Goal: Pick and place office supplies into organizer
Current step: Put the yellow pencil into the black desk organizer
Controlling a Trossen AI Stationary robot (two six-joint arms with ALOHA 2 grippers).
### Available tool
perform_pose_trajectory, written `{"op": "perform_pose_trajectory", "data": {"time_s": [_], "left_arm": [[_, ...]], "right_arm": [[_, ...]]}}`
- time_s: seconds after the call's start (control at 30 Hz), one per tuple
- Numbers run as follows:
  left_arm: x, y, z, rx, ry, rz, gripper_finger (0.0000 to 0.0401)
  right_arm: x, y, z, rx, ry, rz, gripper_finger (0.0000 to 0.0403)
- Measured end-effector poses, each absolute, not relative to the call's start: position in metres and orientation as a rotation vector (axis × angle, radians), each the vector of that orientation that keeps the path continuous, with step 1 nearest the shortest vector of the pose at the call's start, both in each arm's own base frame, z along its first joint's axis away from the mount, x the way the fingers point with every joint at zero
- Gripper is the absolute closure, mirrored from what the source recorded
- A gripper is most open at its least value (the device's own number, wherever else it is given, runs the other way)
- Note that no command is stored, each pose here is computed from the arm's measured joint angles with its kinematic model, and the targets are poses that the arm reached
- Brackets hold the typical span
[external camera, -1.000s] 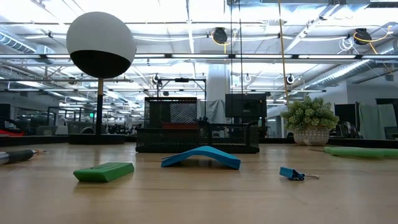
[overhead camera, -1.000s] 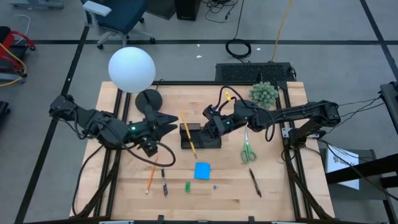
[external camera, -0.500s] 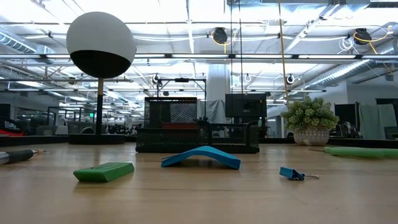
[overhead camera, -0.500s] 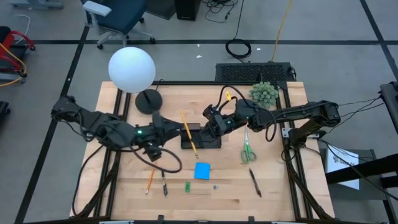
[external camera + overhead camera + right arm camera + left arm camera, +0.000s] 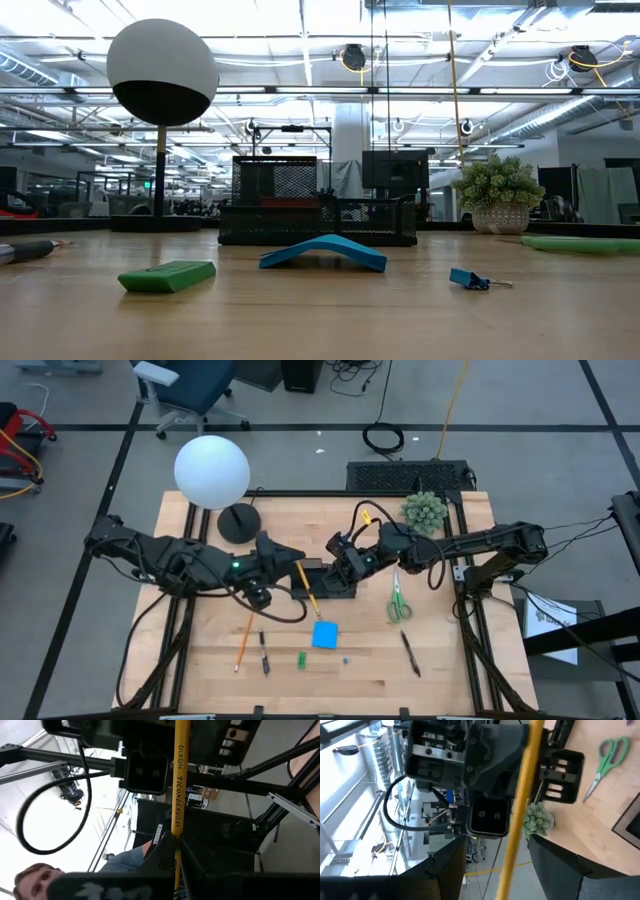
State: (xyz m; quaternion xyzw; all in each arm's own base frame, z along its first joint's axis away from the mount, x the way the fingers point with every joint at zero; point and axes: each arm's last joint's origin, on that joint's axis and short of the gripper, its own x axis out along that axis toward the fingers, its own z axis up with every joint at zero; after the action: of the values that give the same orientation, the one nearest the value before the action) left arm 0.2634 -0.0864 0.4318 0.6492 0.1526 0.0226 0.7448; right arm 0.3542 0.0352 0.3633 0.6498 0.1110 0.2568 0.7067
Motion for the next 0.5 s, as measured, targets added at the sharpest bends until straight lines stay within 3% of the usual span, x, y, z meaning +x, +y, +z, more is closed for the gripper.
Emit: {"op": "perform_pose_trajectory", "data": {"time_s": [0.5], "left_arm": [[0.276,-0.094,0.422,1.442,0.329,-0.003,0.0201]], "right_arm": [[0.354,0.035,0.363,1.438,0.243,0.569,0.0403]]}}
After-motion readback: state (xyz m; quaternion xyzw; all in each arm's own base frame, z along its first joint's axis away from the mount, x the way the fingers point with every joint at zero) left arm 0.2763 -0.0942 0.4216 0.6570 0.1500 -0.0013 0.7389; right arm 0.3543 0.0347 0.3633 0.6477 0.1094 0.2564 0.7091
